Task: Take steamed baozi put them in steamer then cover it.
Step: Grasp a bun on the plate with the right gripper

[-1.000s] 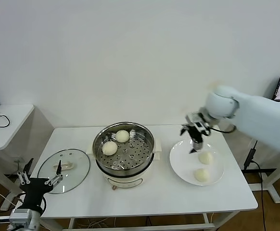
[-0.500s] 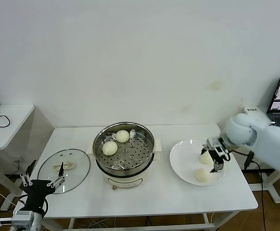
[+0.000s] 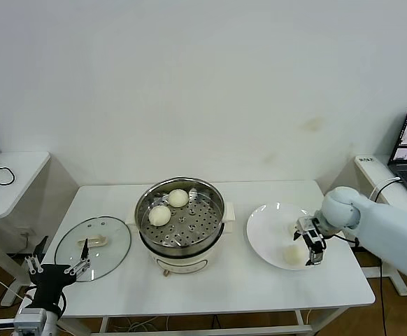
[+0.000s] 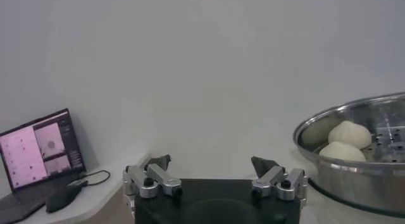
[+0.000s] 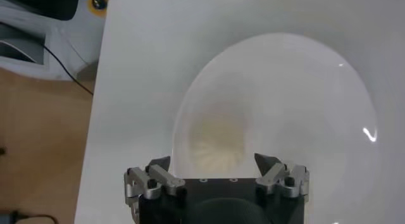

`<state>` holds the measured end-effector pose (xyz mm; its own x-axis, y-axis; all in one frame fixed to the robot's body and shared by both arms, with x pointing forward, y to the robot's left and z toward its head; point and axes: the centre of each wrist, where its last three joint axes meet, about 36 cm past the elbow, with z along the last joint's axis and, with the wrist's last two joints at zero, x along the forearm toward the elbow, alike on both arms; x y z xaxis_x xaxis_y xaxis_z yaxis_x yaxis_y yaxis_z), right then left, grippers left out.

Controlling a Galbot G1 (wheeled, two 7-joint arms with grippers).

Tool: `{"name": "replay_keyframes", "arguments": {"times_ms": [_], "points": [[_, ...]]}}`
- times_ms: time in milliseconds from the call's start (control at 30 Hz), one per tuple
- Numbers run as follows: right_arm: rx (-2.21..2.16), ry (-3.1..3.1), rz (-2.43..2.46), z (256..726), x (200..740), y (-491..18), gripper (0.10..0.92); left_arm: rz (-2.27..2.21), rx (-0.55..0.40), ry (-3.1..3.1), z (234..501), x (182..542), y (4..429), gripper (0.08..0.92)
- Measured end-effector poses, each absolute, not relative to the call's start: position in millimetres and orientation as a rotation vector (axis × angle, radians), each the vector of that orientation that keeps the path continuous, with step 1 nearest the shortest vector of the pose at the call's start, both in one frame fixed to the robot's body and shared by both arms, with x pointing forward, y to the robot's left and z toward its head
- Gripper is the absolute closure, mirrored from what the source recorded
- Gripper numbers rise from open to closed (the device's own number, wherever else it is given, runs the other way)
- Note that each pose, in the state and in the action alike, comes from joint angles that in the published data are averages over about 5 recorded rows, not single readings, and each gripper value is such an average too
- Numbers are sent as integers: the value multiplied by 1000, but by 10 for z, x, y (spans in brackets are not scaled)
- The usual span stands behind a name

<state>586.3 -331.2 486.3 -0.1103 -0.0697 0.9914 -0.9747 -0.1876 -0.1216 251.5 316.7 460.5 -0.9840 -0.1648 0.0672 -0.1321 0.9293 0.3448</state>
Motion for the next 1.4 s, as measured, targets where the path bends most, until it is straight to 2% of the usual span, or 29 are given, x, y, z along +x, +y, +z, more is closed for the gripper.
{"name": "replay_keyframes", "arguments": {"times_ms": [567, 1033, 1400], "points": [[1304, -1256, 1380, 4628, 5989, -3271, 203, -522, 235, -2990, 4585, 2524, 3173, 177], [1289, -1266, 1368, 4560, 6068, -3243, 380, -519, 236, -2991, 4587, 2521, 3165, 177], [1286, -1276, 1362, 4673, 6087, -3269, 428, -522, 239, -2992, 4602, 2511, 3167, 177]]}}
